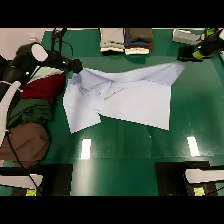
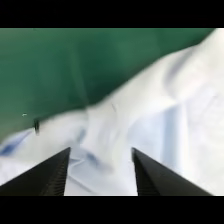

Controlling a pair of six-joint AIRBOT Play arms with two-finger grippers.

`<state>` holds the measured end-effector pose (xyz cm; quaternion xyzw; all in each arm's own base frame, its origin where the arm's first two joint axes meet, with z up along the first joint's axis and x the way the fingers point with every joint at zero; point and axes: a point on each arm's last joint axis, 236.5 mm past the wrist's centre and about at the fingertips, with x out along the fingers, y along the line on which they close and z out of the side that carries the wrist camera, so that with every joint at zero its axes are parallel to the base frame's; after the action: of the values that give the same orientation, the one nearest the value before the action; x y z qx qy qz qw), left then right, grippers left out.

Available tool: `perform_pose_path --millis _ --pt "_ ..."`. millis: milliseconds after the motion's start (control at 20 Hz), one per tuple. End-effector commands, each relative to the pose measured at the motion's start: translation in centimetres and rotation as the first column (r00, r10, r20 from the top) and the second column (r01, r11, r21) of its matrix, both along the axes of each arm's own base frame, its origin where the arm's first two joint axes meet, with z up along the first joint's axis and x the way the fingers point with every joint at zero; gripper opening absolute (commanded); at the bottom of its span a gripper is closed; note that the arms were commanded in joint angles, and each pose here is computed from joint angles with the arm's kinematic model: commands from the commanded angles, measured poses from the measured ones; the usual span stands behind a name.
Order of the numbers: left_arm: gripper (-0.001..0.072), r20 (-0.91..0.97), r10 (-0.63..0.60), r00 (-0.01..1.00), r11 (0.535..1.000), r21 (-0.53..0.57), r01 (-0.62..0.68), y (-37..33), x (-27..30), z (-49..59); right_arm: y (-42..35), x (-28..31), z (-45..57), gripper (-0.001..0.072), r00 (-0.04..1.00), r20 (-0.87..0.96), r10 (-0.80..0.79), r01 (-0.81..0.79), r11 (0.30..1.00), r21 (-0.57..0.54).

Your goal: Fold the shirts.

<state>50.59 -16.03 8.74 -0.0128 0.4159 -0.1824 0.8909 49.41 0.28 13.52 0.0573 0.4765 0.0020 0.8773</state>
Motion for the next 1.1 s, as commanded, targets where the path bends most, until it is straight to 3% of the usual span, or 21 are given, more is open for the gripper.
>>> perform_pose_path --millis 0,200,400,500,600,750,1050 --pt "0.0478 -0.057 0.030 0.998 0.997 0.069 -0.026 3.0 0.4 -1.6 -0.3 0.0 -0.9 0.0416 0.998 -0.059 -0.002 0.003 1.000 0.008" --pt "0.0478 -0.324 0.101 0.941 0.991 0.113 -0.067 9.0 -4.8 -3.5 -2.3 -6.1 -2.3 0.0416 0.980 -0.197 -0.039 0.040 0.999 0.000" --pt "0.0478 -0.423 0.190 0.886 0.980 0.132 -0.147 12.2 -7.3 -6.4 -2.6 -15.6 -9.9 0.0417 0.903 -0.419 -0.096 0.114 0.993 0.019" --pt "0.0478 -0.439 0.194 0.877 0.980 0.135 -0.149 12.2 -7.8 -7.6 -1.9 -19.9 -13.9 0.0577 0.858 -0.503 -0.105 0.137 0.990 0.028" --pt "0.0477 -0.441 0.199 0.875 0.979 0.135 -0.155 12.2 -7.8 -8.0 -0.4 -23.1 -16.9 0.0576 0.812 -0.567 -0.135 0.210 0.975 0.068" --pt "0.0477 -0.435 0.201 0.878 0.978 0.134 -0.157 12.2 -7.6 -8.0 2.0 -25.0 -19.5 0.0566 0.776 -0.612 -0.150 0.292 0.946 0.138" --pt "0.0478 -0.435 0.201 0.878 0.978 0.139 -0.155 12.3 -7.7 -8.1 5.1 -24.7 -21.3 0.0545 0.782 -0.606 -0.144 0.267 0.956 0.118"
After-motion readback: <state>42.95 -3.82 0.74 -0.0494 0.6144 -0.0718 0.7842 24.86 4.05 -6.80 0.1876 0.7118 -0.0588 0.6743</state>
